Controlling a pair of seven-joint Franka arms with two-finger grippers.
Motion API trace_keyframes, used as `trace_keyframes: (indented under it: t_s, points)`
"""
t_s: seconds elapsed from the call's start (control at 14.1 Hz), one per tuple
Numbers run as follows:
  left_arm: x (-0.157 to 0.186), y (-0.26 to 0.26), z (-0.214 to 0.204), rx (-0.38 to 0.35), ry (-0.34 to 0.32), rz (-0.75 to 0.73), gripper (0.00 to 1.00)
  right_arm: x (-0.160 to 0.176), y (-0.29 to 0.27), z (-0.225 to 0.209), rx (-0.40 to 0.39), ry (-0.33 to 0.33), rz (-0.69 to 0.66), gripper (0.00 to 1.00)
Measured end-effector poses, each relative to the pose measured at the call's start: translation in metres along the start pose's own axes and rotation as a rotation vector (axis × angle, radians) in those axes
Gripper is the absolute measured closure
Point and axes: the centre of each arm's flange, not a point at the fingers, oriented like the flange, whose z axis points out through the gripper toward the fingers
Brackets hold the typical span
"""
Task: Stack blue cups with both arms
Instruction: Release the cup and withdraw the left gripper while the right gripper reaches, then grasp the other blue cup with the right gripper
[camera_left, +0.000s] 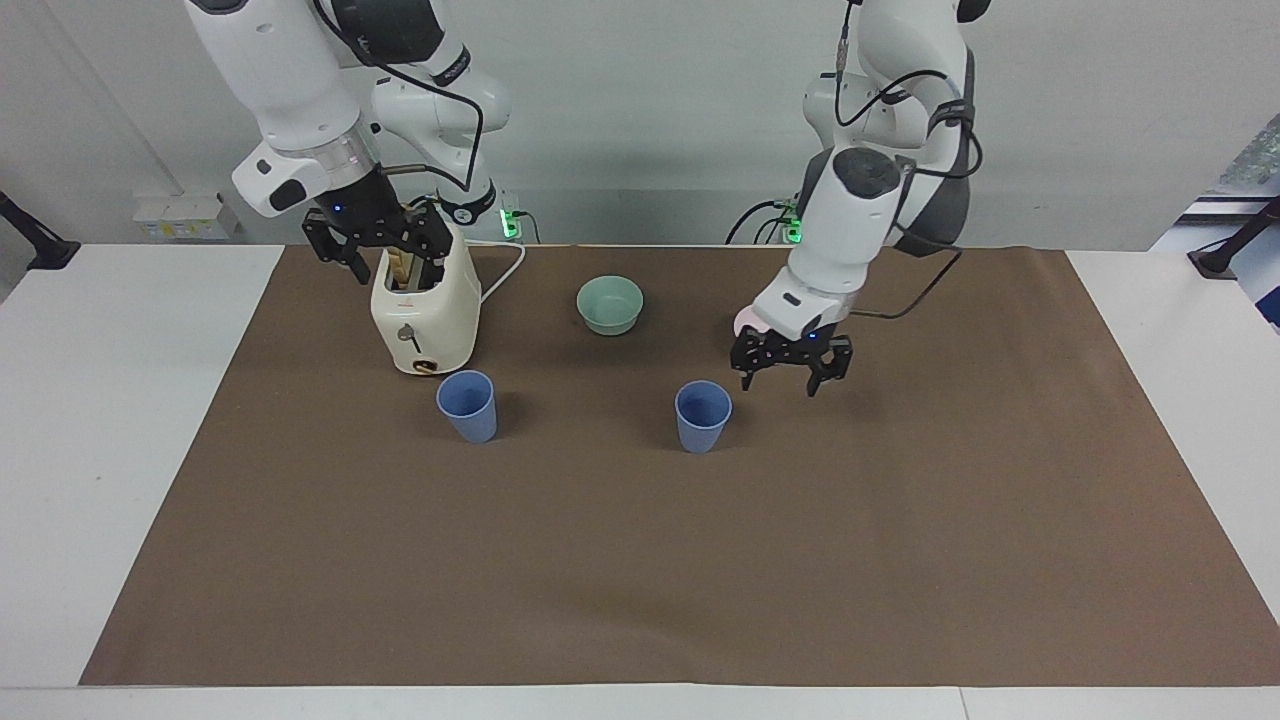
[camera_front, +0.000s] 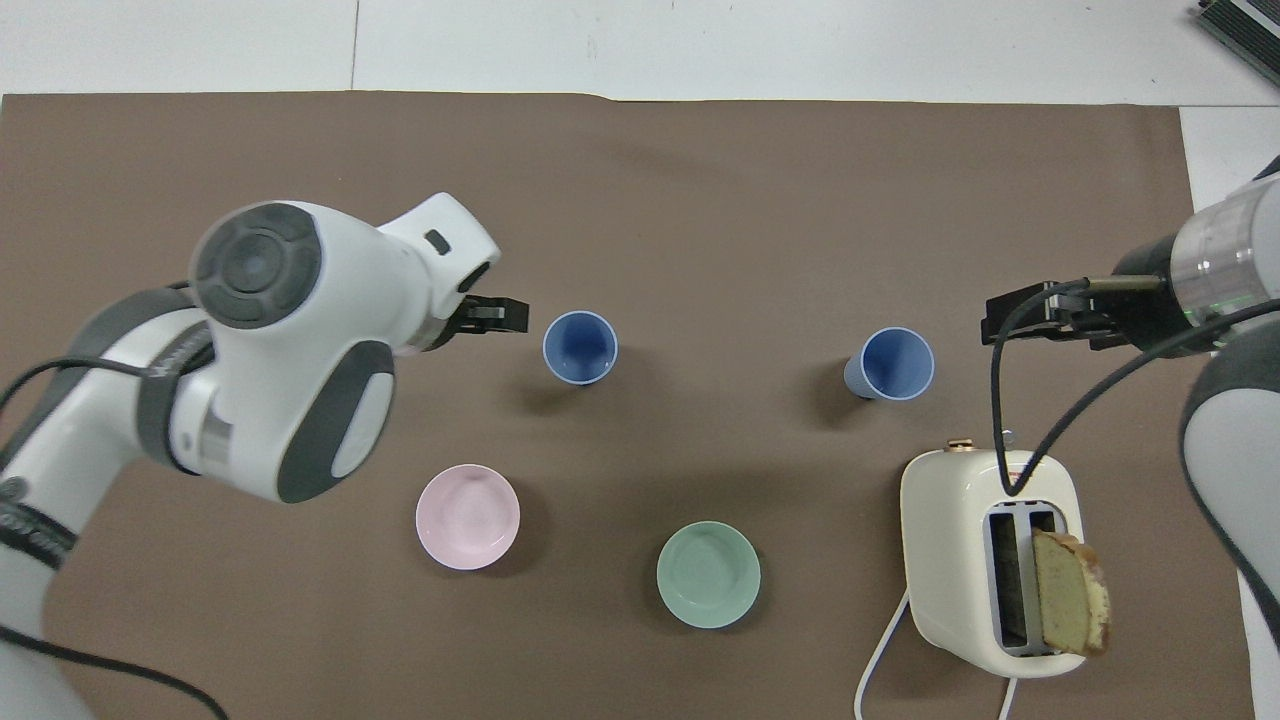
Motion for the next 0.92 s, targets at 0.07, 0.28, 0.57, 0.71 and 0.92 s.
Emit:
trace_keyframes:
  t_s: [0.07,0.28,0.57,0.71,0.92]
  points:
    - [0.001,-0.028,-0.020,0.006,0.002,0.001,0.00,0.005,0.001,0.010,0.002,0.018,-0.004,0.00]
    - [0.002,-0.101,-0.065,0.022,0.001,0.005,0.00,0.017,0.004,0.048,0.000,-0.008,-0.024,0.00]
    - [0.008,-0.151,-0.124,0.034,-0.027,0.026,0.00,0.026,0.012,0.134,-0.007,-0.082,-0.034,0.00]
    - [0.007,-0.169,-0.156,0.041,-0.040,0.023,0.00,0.022,0.017,0.159,-0.011,-0.109,-0.028,0.00]
    - [0.001,-0.178,-0.179,0.065,-0.070,0.026,0.00,0.022,0.033,0.182,-0.011,-0.097,-0.023,0.00]
